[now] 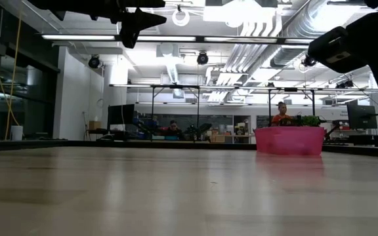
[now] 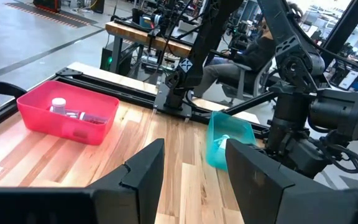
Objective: Pick and place medicine bottles into bin by pill shape (circle, oval)
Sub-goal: Put the blue capsule bottle into the red bin
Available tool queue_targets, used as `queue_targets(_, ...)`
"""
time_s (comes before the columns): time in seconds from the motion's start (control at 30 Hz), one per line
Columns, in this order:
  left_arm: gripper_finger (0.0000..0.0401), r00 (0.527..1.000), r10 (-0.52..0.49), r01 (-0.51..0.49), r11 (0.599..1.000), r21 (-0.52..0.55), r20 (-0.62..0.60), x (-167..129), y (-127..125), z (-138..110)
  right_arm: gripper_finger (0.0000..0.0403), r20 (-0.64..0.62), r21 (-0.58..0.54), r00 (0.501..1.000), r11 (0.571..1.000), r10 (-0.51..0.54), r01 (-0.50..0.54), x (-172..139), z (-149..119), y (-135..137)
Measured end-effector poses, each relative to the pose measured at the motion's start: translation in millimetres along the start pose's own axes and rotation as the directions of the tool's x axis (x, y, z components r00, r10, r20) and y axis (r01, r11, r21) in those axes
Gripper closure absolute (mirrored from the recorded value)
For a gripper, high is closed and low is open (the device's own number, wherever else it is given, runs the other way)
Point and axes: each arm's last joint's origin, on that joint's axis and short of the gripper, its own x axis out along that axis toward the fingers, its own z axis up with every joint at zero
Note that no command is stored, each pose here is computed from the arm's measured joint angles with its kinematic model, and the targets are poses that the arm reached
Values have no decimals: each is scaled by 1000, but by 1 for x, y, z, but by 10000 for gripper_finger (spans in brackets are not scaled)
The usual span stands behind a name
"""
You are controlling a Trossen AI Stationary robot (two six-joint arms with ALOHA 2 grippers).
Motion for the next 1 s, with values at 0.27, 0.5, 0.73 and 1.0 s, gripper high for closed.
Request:
queue_targets(0.27,243,1000,0,0,1000,0,0,0,0,0,255,-8,24,1000,1000,-4,4,0,0,-1)
queue_targets(0.5,243,1000,0,0,1000,0,0,0,0,0,255,-13,62,1000,998,-17,18,2,-2,-4)
queue_targets(0.73,243,1000,0,0,1000,0,0,0,0,0,255,-12,64,1000,998,-25,26,4,-3,-8)
queue_targets(1.0,243,1000,0,0,1000,0,0,0,0,0,257,-7,58,1000,998,-26,26,4,-2,-7)
